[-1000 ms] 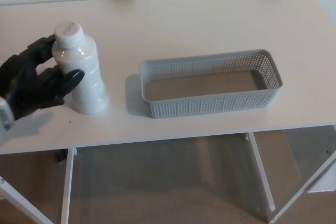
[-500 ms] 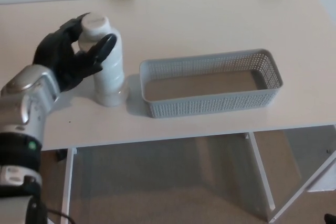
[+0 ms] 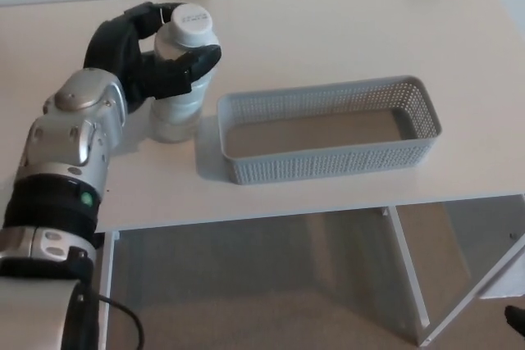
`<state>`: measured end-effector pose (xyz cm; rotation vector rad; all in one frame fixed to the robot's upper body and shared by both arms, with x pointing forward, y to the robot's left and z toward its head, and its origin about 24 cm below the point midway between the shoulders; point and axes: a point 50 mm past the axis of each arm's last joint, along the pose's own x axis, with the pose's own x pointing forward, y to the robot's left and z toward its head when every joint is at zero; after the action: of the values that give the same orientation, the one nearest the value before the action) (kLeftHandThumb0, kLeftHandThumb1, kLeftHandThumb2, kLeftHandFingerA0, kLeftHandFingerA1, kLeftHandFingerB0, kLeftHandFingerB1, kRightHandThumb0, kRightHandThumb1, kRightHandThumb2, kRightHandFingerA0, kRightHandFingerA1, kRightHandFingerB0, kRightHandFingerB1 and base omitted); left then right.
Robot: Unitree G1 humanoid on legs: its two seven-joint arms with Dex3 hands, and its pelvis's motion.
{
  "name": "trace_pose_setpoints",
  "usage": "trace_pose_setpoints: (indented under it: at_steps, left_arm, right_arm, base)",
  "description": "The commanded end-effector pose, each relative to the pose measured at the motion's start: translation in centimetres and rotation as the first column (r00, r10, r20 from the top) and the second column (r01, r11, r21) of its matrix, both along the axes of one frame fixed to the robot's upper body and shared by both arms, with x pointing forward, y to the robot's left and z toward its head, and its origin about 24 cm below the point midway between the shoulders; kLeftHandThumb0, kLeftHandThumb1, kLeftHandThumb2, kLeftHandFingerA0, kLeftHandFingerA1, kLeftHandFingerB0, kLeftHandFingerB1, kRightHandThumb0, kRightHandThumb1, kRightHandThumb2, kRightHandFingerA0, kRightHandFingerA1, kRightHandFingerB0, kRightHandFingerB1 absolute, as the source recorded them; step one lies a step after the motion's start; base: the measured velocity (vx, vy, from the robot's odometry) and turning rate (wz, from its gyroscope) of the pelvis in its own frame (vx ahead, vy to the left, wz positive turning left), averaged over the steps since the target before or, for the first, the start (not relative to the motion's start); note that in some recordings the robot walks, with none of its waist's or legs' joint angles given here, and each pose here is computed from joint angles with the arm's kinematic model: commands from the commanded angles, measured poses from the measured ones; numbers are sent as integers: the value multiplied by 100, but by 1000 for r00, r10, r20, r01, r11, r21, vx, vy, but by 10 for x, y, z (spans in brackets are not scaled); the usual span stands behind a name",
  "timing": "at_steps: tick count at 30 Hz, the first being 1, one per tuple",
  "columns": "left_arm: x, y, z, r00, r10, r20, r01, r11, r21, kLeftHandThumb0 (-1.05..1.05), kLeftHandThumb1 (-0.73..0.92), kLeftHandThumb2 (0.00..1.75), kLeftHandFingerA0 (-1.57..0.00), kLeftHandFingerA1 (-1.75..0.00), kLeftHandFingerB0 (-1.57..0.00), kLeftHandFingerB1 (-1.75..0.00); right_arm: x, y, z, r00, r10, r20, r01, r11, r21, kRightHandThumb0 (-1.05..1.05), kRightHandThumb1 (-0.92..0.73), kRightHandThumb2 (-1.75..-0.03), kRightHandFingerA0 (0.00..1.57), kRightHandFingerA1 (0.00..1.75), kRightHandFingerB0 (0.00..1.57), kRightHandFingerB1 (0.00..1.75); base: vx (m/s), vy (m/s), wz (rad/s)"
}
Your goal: The robot walk up to a desk on which a bottle is kept on the left hand side and a container is kept on the right hand side. The robot uses its left hand to pick up the bottle and places it in the container.
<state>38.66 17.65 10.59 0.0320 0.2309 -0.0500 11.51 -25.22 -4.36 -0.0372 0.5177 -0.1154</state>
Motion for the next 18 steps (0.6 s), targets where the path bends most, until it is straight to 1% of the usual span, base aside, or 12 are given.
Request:
trace_pose_setpoints:
  at_steps: [1,2,3,5,6,10,12,13,15,16,17,18]
  left_arm:
    - [-1,13,10,998,54,34,-57,995,84,-8,73,87,-96,-155,-71,-131]
    - [-1,15,13,998,48,44,-52,995,89,-8,71,89,-96,-155,-71,-130]
    - [0,17,19,997,46,59,-51,995,81,-10,72,84,-98,-155,-70,-126]
    - [0,18,22,997,43,67,-48,996,75,-10,72,85,-99,-154,-71,-126]
    - [2,19,30,996,33,89,-39,997,68,-14,72,84,-103,-147,-72,-122]
    - [2,16,40,992,8,125,-14,999,52,-13,74,85,-102,-147,-71,-122]
    - [2,16,47,989,-1,149,-5,999,40,-14,70,89,-105,-141,-76,-121]
    - [2,16,49,988,-4,157,-1,999,33,-14,70,89,-105,-141,-76,-121]
    - [2,13,57,984,-14,179,11,1000,18,-15,69,89,-110,-133,-78,-120]
    - [2,13,59,983,-18,185,15,1000,15,-15,69,89,-110,-133,-78,-120]
    - [1,8,66,980,-25,198,26,1000,0,-15,66,93,-113,-125,-78,-121]
    - [1,6,68,979,-29,203,31,1000,-6,-16,69,90,-112,-127,-77,-121]
  right_arm:
    - [0,-8,0,999,-33,-36,33,999,15,-19,-48,-91,36,60,14,49]
    - [1,-8,0,999,-30,-37,31,999,10,-20,-47,-91,35,60,14,49]
    - [3,-8,0,999,-27,-34,28,1000,7,-21,-48,-91,35,60,13,49]
    - [4,-8,1,999,-30,-33,31,999,8,-20,-48,-91,36,60,13,49]
    - [5,-10,1,999,-42,-29,42,999,17,-19,-48,-92,35,60,13,49]
    - [5,-12,3,999,-45,-28,46,999,13,-19,-48,-91,33,59,13,49]
    - [5,-13,3,999,-45,-26,45,999,8,-19,-47,-91,33,59,13,49]
    - [5,-14,3,999,-46,-27,46,999,8,-19,-47,-91,33,59,13,49]
    - [4,-14,2,998,-45,-34,45,999,9,-19,-48,-92,34,60,13,49]
    - [3,-14,2,998,-44,-37,44,999,10,-19,-48,-92,34,60,13,49]
    - [2,-14,1,999,-36,-38,36,999,2,-20,-48,-92,33,60,14,49]
    - [2,-14,1,999,-33,-38,33,999,0,-19,-49,-92,33,59,13,49]
  base:
    - [0,0,0]
    - [0,0,0]
    - [0,0,0]
    - [0,0,0]
    - [0,0,0]
    - [0,0,0]
    - [0,0,0]
    - [0,0,0]
    - [0,0,0]
    - [0,0,0]
    - [0,0,0]
    - [0,0,0]
